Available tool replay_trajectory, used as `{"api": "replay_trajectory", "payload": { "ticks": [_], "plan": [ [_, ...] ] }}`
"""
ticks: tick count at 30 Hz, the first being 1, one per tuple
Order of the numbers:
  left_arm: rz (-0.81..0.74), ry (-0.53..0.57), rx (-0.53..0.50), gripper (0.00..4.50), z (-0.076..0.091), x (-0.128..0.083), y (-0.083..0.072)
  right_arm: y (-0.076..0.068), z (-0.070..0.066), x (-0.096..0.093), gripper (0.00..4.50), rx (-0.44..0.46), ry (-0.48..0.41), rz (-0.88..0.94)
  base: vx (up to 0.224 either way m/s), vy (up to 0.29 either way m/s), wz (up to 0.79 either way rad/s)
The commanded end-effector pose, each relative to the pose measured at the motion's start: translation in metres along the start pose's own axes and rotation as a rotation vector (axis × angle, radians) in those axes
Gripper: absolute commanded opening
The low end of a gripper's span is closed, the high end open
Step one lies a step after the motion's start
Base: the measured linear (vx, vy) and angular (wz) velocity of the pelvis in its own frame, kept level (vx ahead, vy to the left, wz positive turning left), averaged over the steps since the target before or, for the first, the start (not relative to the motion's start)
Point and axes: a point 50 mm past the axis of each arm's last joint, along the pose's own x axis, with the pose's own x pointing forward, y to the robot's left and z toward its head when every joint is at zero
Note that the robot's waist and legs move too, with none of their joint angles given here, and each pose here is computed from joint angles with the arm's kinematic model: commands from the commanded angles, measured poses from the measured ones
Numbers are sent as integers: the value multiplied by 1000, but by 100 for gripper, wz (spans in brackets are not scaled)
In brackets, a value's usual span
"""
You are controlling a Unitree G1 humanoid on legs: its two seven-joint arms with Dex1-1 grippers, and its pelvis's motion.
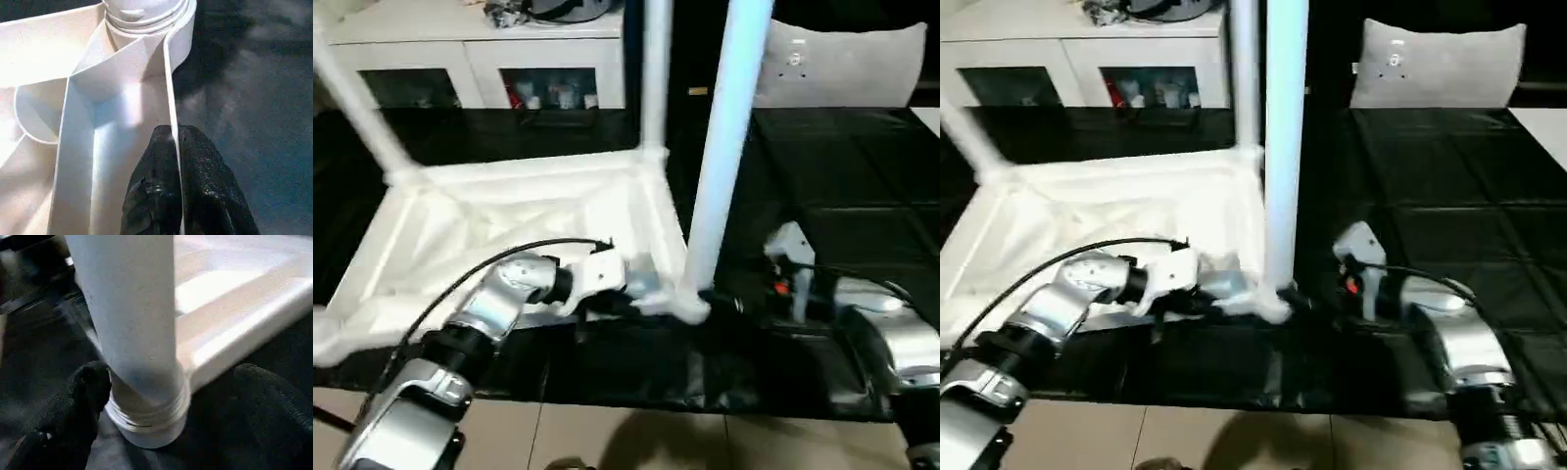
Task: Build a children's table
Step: Rotate leg to tighten
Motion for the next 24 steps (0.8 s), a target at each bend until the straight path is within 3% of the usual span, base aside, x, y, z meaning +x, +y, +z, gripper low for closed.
{"api": "replay_trajectory", "payload": {
  "ticks": [1, 5, 6, 10, 11, 13, 23, 24],
  "plan": [
    [-98, 26, 82, 0, 5, 3, -4, 8, 6, 2, 404, -24, -13, 93, 0, 0, 0],
    [-198, 35, 135, 0, 5, 2, -11, 14, 5, 2, 391, 7, -13, 199, 0, 0, 0],
    [-199, 35, 135, 0, 5, 2, -11, 14, 5, 2, 361, 7, -13, 200, 0, 0, 0],
    [-248, 35, 157, 0, 4, 3, -15, 18, 3, 5, 351, 22, 1, 254, 0, 0, 0],
    [-265, 40, 164, 0, 4, 3, -15, 21, 2, 6, 325, 28, 7, 284, 0, 0, 0],
    [-270, 40, 169, 0, 4, 3, -16, 23, 1, 7, 313, 34, 6, 305, 0, 0, 0],
    [-288, 36, 167, 0, 3, 3, -17, 29, -1, 8, 229, 69, -1, 365, 0, 0, 0],
    [-289, 0, 125, 0, 4, 3, -18, 31, -2, 10, 229, 79, -14, 365, 0, 0, 0]
  ]
}}
